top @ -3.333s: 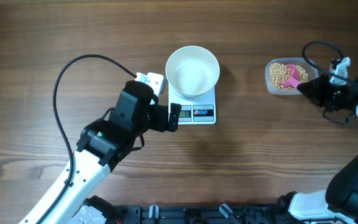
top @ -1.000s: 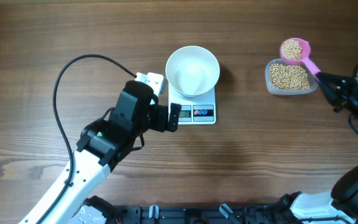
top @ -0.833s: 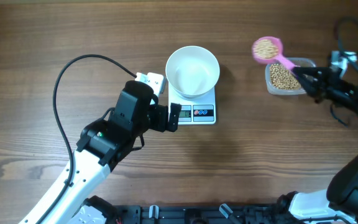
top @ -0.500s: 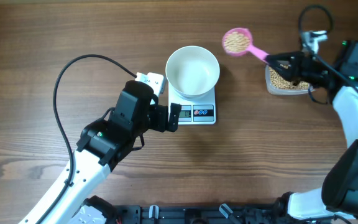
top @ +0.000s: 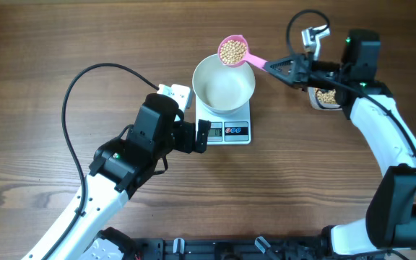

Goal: Scoop item into bowl and weigh 150g on scale
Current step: 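Carry the filled scoop left over the white bowl, then tilt the scoop with the right gripper to pour soybeans into the bowl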

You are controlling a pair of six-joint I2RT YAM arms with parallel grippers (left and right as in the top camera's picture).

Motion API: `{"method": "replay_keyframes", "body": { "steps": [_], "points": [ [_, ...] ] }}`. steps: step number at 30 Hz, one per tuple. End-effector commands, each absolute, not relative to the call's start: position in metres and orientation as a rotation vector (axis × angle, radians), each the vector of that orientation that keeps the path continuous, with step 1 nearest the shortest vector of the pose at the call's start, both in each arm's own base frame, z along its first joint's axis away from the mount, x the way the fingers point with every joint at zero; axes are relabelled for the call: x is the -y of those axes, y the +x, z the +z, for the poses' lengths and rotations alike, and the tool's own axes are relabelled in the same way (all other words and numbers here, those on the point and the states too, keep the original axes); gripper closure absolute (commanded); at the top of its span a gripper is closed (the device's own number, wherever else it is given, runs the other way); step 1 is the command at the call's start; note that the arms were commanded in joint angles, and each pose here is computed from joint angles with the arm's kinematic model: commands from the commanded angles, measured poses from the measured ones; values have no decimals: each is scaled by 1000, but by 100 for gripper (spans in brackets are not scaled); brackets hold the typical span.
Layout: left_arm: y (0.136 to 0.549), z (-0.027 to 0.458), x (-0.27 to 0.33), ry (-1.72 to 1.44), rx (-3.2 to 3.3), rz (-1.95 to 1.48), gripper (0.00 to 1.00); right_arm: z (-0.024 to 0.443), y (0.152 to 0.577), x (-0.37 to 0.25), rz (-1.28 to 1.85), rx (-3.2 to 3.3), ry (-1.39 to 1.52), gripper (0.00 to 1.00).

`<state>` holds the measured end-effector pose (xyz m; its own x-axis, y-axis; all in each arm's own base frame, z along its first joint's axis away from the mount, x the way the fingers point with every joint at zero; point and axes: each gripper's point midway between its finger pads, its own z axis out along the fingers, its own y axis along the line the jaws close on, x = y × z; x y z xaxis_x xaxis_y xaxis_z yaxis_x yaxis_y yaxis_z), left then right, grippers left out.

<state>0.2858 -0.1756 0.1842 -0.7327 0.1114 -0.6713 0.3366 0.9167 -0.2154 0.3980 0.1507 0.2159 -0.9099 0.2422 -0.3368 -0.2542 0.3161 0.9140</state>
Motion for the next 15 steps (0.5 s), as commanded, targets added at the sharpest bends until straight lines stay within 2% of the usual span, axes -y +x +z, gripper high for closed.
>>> {"method": "replay_keyframes", "body": {
  "steps": [1, 7, 15],
  "points": [
    [287, 190, 180, 328, -2366, -441, 0, 207, 411, -155, 1457, -2185, -27, 95],
    [287, 190, 180, 328, -2366, -441, 0, 205, 414, -164, 1338, -2190, -67, 95],
    [287, 190, 180, 328, -2366, -441, 0, 194, 399, -158, 1006, -2274, -188, 96]
  ]
}}
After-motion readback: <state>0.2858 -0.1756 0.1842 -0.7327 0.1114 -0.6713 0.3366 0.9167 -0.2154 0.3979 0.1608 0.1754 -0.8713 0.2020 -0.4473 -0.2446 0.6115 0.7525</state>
